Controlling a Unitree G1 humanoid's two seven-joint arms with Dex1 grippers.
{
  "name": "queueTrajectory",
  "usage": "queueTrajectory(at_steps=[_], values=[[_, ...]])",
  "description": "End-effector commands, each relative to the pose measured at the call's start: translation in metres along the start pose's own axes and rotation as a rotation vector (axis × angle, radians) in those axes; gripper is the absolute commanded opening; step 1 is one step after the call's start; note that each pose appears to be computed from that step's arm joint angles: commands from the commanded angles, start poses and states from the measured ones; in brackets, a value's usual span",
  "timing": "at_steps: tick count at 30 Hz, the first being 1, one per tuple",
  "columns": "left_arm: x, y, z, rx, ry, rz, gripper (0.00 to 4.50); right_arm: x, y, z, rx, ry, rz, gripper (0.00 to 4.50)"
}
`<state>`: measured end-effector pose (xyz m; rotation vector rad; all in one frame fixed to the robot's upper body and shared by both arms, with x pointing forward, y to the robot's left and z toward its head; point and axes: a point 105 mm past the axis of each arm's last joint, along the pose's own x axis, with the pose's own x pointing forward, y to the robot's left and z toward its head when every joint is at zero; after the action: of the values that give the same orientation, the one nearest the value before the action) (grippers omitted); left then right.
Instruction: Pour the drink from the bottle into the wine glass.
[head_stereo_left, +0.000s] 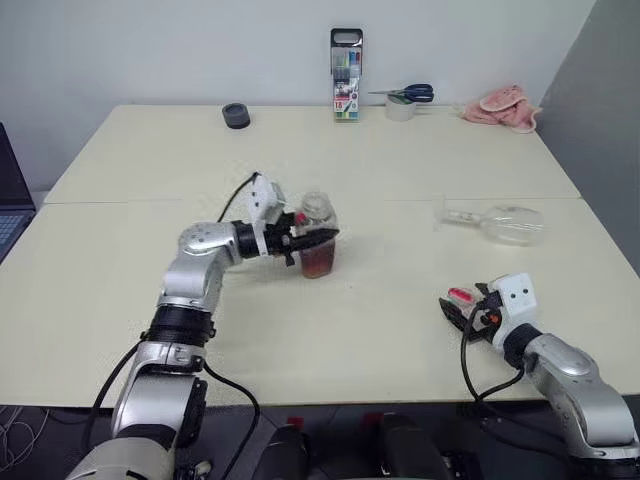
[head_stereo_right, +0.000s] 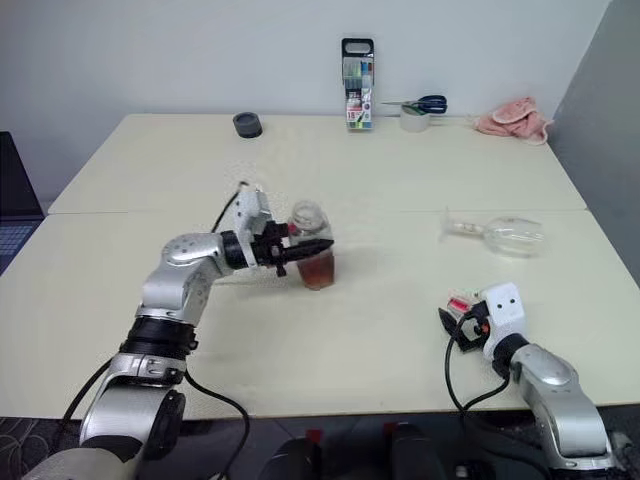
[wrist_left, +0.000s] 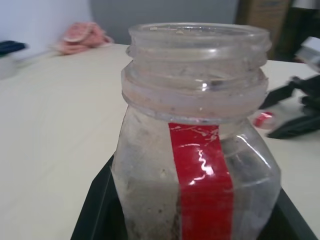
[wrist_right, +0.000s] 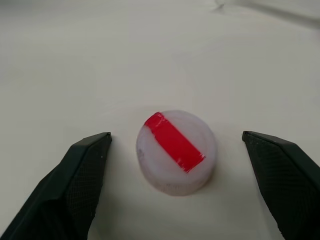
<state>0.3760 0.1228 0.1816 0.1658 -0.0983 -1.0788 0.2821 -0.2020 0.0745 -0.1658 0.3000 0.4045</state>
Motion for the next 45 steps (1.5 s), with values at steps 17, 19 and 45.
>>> queueTrajectory(at_steps=[17,19,45], values=[[-0.109,0.105,0.005,-0.012,-0.091,0.914,1.67,0.038,0.111,0.151,-0.241,-0.331,0.597,4.5],[-0.112,0.107,0.002,-0.03,-0.095,0.942,1.67,0.045,0.114,0.159,-0.249,-0.345,0.59,4.5],[-0.125,0.075,-0.064,0.017,0.055,0.981,4.49,0.058,0.124,0.139,-0.329,-0.334,0.538,4.5]])
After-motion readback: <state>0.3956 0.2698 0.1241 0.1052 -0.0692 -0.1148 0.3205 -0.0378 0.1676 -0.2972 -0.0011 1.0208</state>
